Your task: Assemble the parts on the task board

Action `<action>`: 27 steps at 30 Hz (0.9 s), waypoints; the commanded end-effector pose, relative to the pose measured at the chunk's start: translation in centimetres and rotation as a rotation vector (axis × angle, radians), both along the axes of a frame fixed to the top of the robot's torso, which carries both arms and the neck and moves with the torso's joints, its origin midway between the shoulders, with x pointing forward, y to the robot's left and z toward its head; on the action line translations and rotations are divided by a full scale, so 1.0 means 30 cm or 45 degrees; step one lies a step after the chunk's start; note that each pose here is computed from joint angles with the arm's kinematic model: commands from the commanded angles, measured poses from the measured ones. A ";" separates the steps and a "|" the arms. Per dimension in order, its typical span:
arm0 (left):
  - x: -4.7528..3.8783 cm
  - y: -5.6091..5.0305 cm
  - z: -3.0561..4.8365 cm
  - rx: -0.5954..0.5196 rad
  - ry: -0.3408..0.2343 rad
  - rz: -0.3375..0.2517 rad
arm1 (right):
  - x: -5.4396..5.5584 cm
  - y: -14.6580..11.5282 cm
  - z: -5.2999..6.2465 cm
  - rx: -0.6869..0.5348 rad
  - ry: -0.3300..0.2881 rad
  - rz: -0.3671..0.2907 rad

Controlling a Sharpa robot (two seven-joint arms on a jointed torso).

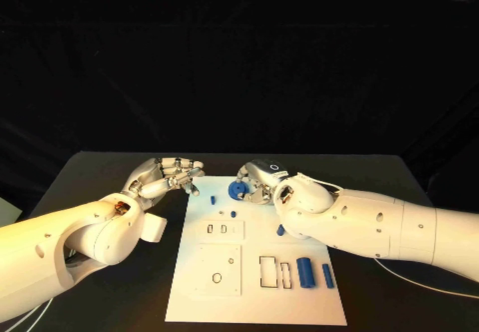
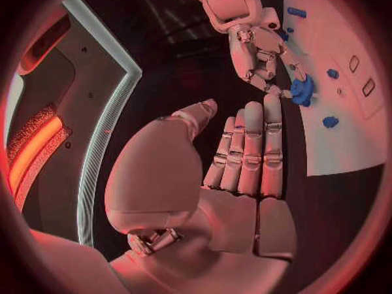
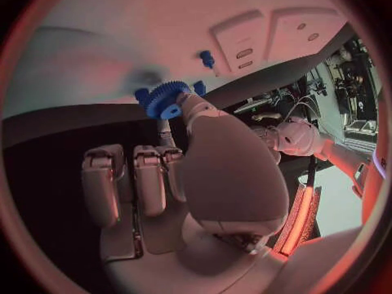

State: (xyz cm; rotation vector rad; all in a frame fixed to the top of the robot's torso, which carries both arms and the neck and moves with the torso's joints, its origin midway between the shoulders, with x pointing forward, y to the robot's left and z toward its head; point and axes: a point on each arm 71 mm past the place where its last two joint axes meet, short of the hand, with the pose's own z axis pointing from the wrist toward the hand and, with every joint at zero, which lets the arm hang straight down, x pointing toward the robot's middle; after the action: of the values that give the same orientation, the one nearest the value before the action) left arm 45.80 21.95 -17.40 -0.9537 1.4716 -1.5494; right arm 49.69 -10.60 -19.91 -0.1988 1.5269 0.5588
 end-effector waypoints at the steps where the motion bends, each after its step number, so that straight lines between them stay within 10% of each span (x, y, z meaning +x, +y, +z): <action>1: -0.003 -0.010 0.005 -0.012 -0.006 -0.027 | 0.002 0.014 -0.015 -0.050 -0.024 -0.004; 27: -0.002 -0.010 0.004 -0.009 -0.001 -0.031 | 0.022 0.044 -0.059 -0.102 -0.032 -0.046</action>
State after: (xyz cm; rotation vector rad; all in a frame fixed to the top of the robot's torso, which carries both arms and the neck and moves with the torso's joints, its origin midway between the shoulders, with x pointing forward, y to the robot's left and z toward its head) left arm 45.79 21.90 -17.42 -0.9542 1.4764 -1.5508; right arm 50.27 -9.16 -21.59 -0.2264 1.5286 0.4940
